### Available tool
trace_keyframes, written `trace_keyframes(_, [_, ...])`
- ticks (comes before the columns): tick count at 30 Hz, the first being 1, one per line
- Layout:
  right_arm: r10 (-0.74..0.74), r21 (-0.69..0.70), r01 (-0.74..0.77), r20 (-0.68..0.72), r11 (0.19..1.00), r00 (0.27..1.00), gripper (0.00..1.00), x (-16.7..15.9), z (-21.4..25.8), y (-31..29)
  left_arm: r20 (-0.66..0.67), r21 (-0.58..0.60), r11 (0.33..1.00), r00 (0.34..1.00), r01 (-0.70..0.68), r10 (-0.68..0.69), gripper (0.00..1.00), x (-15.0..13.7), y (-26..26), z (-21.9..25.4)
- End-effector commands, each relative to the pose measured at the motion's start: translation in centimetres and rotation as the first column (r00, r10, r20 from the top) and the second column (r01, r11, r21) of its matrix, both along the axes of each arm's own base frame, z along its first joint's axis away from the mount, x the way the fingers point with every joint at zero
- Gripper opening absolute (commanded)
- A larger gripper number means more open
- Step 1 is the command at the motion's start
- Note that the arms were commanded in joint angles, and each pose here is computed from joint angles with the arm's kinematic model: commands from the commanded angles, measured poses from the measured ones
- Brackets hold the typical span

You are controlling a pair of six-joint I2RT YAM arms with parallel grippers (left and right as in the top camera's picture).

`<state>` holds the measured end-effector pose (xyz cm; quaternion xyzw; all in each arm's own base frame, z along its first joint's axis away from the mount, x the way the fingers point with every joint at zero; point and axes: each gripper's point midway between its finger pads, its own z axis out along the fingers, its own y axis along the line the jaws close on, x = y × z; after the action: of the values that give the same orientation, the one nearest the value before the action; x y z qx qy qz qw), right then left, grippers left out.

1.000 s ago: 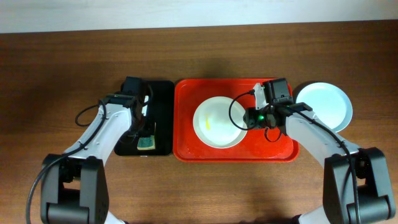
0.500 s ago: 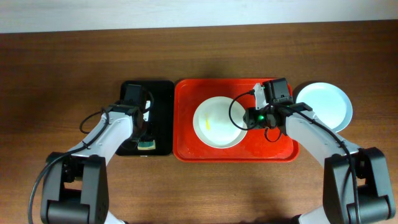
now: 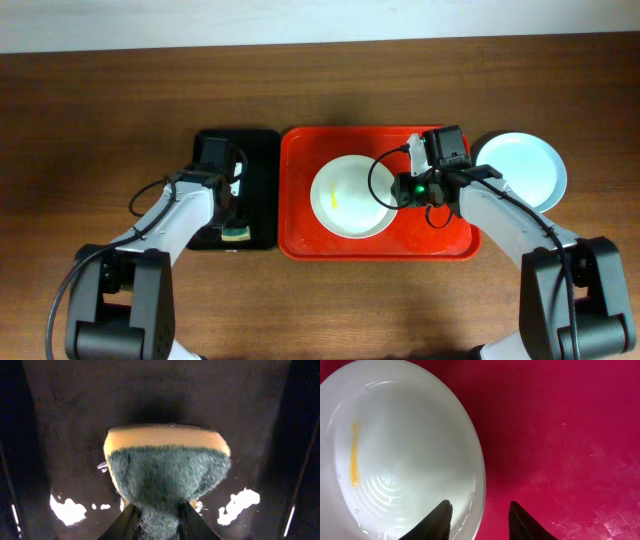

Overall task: Clean dirty plates on tray and stack at the side
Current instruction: 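Grasp the green sponge with the left gripper and lift it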

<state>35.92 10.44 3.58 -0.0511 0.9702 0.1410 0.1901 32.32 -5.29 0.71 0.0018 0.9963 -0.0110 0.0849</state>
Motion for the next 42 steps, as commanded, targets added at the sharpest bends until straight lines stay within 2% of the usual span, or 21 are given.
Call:
trace_keyframes(1, [0.014,0.0,-0.014,-0.012,1.0,1.0,0.38,-0.4,-0.4,0.2,-0.067,-0.012,1.0,0.998,-0.005,0.004,0.11,-1.9,-0.1,-2.0])
trace_keyframes(2, [0.014,0.0,-0.014,-0.012,1.0,1.0,0.38,-0.4,-0.4,0.2,-0.061,-0.012,1.0,0.998,-0.004,0.003,0.06,-1.7,-0.2,-1.8])
trace_keyframes(5, [0.014,-0.001,-0.014,-0.019,1.0,1.0,0.38,-0.5,-0.6,0.2,-0.032,0.0,1.0,0.999,-0.005,0.005,0.03,-0.9,0.0,-0.5])
trace_keyframes(10, [0.016,-0.001,-0.016,-0.045,1.0,0.999,0.41,-0.6,-1.8,0.3,0.154,0.026,0.999,0.988,-0.021,0.017,0.0,1.9,0.6,5.9])
trace_keyframes(13, [0.026,-0.003,-0.026,-0.054,1.0,0.998,0.41,-0.7,-2.5,0.7,0.308,0.011,0.999,0.951,-0.031,0.026,0.0,2.9,0.7,11.2])
trace_keyframes(14, [0.029,-0.003,-0.029,-0.054,1.0,0.998,0.39,-0.7,-2.6,0.8,0.342,0.004,0.999,0.939,-0.031,0.028,0.0,2.8,0.7,12.4])
trace_keyframes(16, [0.037,-0.002,-0.037,-0.051,0.999,0.998,0.21,-0.7,-2.5,1.1,0.41,-0.011,0.999,0.912,-0.031,0.033,0.0,2.6,0.8,14.9])
trace_keyframes(17, [0.041,-0.003,-0.041,-0.05,0.999,0.998,0.17,-0.7,-2.5,1.2,0.439,-0.018,0.999,0.898,-0.031,0.036,0.0,2.5,0.8,16.0])
trace_keyframes(21, [0.047,-0.002,-0.047,-0.048,0.999,0.998,0.13,-0.8,-2.5,1.4,0.491,-0.032,0.999,0.87,-0.027,0.039,0.0,2.0,0.8,18.0])
trace_keyframes(24, [0.047,-0.002,-0.047,-0.048,0.999,0.998,0.04,-0.8,-2.5,1.4,0.477,-0.029,0.999,0.878,-0.027,0.038,0.0,1.8,0.8,17.7])
trace_keyframes(26, [0.047,-0.004,-0.047,-0.058,0.999,0.997,0.04,-1.0,-2.6,1.4,0.458,-0.025,0.999,0.888,-0.028,0.036,0.0,1.7,0.8,17.1])
trace_keyframes(27, [0.046,-0.004,-0.047,-0.062,0.999,0.997,0.05,-1.1,-2.6,1.4,0.452,-0.024,0.999,0.892,-0.028,0.036,0.0,1.7,0.8,16.9])
trace_keyframes(28, [0.046,-0.006,-0.047,-0.065,0.999,0.997,0.16,-1.1,-2.6,1.3,0.441,-0.021,0.999,0.897,-0.028,0.035,0.0,1.7,0.8,16.6])
trace_keyframes(29, [0.046,-0.007,-0.047,-0.064,0.999,0.997,0.43,-1.1,-2.6,1.3,0.43,-0.018,0.999,0.902,-0.029,0.034,0.0,1.7,0.9,16.2])
trace_keyframes(30, [0.045,-0.01,-0.045,-0.055,0.999,0.997,0.48,-0.9,-2.6,1.3,0.423,-0.017,0.999,0.905,-0.029,0.034,0.0,1.7,0.9,16.0])
trace_keyframes(33, [0.036,-0.025,-0.036,-0.027,0.999,0.999,0.48,-0.3,-2.4,1.0,0.409,-0.014,0.999,0.912,-0.029,0.032,0.0,1.9,0.8,15.4])
trace_keyframes(35, [0.036,-0.023,-0.036,-0.025,0.999,0.999,0.33,-0.2,-2.4,1.1,0.399,-0.012,0.999,0.917,-0.029,0.032,0.0,2.1,0.8,14.9])
trace_keyframes(37, [0.036,-0.023,-0.036,-0.026,0.999,0.999,0.08,-0.2,-2.4,1.1,0.382,-0.008,1.0,0.924,-0.03,0.03,0.0,2.2,0.8,14.3])
trace_keyframes(38, [0.036,-0.023,-0.036,-0.026,0.999,0.999,0.04,-0.2,-2.4,1.1,0.369,-0.005,1.0,0.929,-0.03,0.03,0.0,2.2,0.8,13.8])
trace_keyframes(42, [0.036,-0.024,-0.036,-0.028,0.999,0.999,0.04,-0.3,-2.5,1.1,0.329,0.003,1.0,0.944,-0.03,0.027,0.0,2.3,0.8,12.4])
